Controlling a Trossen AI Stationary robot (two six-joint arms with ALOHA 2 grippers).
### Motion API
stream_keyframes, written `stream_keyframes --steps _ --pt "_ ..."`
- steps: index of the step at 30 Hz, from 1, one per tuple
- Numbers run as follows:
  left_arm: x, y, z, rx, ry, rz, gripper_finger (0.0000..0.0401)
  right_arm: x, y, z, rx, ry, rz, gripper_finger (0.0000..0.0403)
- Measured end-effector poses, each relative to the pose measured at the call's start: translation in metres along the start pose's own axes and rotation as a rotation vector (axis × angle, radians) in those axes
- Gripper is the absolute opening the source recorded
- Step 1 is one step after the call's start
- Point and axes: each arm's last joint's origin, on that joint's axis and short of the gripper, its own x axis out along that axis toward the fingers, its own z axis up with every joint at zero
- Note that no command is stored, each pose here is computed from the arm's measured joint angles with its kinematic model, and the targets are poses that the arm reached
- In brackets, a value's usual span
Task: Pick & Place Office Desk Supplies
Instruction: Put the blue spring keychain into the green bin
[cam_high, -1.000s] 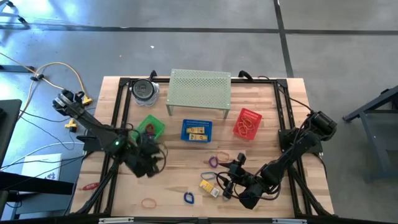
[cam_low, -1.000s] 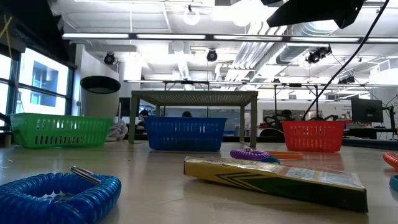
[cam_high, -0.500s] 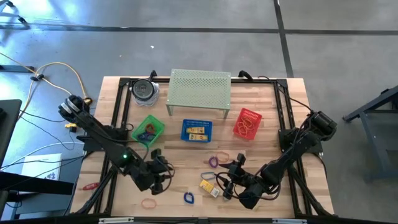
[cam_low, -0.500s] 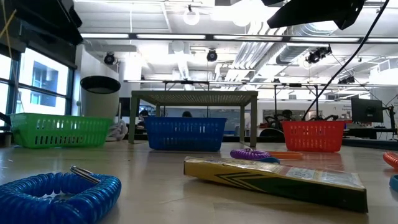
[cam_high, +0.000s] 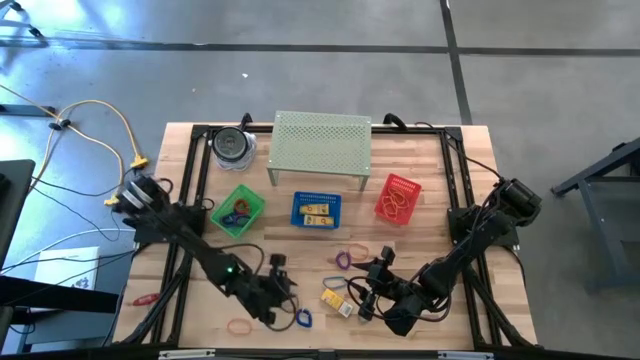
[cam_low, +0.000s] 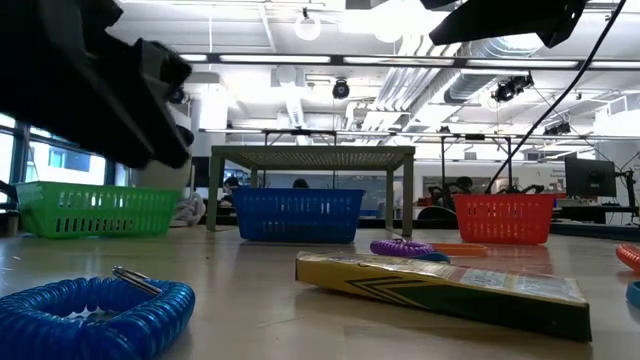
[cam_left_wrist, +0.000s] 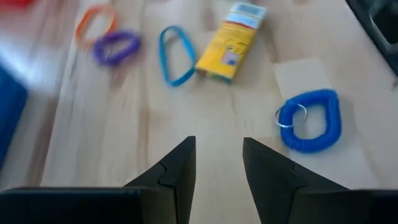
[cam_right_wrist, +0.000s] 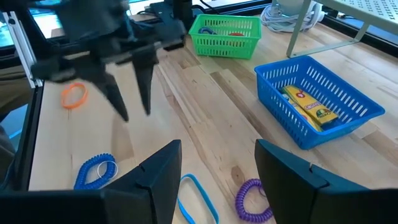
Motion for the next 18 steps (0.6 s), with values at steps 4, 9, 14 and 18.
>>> stream_keyframes --steps 4,9,14,18 --pt "0.009 -0.007 0.003 0.114 -0.078 -0.031 0.0126 0.0 0.0 0.0 -0.001 0.0 0.0 0.0193" --pt "0.01 -0.009 0.007 0.127 -0.105 -0.117 0.0126 0.0 -0.001 -0.001 -0.005 0.002 -0.001 0.0193" --pt "0.022 -0.008 0.0 0.047 -0.05 -0.186 0.0126 0.0 -0.001 -0.001 -0.004 0.001 -0.002 0.0193" --pt "0.035 -0.006 -0.006 0.0 -0.006 -0.255 0.0126 0.001 -0.001 0.0 -0.001 0.001 -0.004 0.0193"
